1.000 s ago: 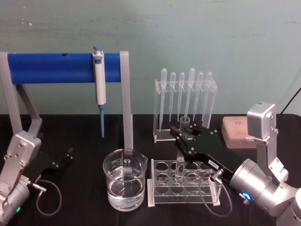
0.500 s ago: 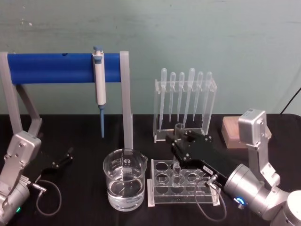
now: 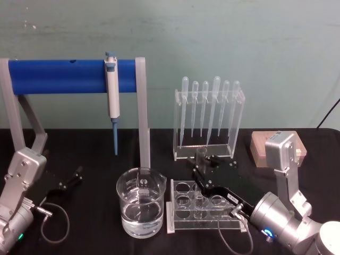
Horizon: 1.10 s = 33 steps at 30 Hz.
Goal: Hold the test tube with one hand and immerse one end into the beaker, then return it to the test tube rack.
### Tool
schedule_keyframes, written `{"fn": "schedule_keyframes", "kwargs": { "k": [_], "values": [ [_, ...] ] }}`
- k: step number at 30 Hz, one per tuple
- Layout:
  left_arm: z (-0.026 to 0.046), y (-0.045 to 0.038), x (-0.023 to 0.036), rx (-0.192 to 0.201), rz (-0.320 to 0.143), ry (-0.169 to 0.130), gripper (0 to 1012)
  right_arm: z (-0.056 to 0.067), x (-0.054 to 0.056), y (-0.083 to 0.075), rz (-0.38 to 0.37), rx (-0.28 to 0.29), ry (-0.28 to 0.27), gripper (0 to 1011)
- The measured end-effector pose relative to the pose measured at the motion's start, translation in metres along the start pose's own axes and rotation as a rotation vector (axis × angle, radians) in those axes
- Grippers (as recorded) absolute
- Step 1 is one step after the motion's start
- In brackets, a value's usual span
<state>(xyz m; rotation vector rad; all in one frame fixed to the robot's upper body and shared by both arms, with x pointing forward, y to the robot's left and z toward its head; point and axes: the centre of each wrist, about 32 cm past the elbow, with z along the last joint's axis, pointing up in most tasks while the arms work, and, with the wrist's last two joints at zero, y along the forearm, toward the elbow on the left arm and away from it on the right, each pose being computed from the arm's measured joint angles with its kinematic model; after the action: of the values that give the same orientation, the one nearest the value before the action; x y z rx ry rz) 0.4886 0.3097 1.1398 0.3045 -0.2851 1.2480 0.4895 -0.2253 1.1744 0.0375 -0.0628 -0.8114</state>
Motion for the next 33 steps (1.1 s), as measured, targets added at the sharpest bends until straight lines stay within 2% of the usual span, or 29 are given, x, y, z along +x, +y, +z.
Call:
{"fn": "schedule_keyframes", "kwargs": {
  "k": [15,23,24,27,28,33],
  "values": [
    [0.0,0.0,0.0,0.0,0.0,0.0,1000,-0.007,-0.001,-0.003,-0.009,-0.004,0.016,237],
    [0.0,0.0,0.0,0.0,0.0,0.0,1000,-0.006,-0.001,-0.003,-0.01,-0.004,0.015,452],
    [0.0,0.0,0.0,0.0,0.0,0.0,1000,-0.005,-0.001,-0.003,-0.01,-0.004,0.014,523],
    [0.0,0.0,0.0,0.0,0.0,0.0,1000,-0.004,-0.001,-0.003,-0.01,-0.001,0.013,585],
    [0.0,0.0,0.0,0.0,0.0,0.0,1000,-0.003,-0.001,-0.004,-0.011,0.001,0.01,645],
    [0.0,0.0,0.0,0.0,0.0,0.0,1000,0.007,-0.002,-0.007,-0.019,0.021,-0.003,794]
  ]
}}
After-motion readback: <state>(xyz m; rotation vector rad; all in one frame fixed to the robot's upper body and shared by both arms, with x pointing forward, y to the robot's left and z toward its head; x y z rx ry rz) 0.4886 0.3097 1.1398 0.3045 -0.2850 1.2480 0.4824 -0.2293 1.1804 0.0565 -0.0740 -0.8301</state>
